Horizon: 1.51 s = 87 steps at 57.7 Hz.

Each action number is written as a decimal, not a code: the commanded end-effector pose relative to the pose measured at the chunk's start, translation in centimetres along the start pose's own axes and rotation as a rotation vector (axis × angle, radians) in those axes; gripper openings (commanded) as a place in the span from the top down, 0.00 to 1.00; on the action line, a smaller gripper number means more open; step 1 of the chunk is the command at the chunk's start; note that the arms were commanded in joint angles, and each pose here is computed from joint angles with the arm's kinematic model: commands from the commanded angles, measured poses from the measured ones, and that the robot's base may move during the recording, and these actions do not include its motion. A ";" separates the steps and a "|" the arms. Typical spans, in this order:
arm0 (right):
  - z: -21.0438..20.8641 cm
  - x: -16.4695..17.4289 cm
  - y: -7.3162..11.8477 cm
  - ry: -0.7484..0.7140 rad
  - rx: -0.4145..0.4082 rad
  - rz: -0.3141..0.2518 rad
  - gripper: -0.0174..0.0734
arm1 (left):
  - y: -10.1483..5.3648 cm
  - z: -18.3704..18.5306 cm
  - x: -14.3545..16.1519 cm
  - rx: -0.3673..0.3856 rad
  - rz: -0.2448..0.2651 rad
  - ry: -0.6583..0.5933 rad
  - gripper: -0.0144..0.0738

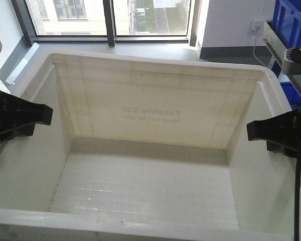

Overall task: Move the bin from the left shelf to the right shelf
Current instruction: 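Keep holding the tote while the base turns toward the other shelf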

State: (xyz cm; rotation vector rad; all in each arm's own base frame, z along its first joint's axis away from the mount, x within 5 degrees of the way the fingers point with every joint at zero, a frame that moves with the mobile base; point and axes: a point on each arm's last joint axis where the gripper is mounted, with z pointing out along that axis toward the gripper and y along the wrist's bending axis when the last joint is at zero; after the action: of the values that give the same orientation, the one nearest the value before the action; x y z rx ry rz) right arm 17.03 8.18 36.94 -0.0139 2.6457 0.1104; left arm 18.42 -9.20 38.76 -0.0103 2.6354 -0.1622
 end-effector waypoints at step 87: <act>-1.6 -0.5 -1.0 -0.067 0.070 -0.038 0.81 | 0.2 -2.1 -1.0 0.033 0.015 -0.159 0.84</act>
State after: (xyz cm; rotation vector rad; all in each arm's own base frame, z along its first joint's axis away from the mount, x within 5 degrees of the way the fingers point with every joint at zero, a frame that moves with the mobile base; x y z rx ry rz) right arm 17.05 8.15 36.95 -0.0145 2.6427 0.1053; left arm 18.52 -9.25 38.75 -0.0077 2.6301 -0.1647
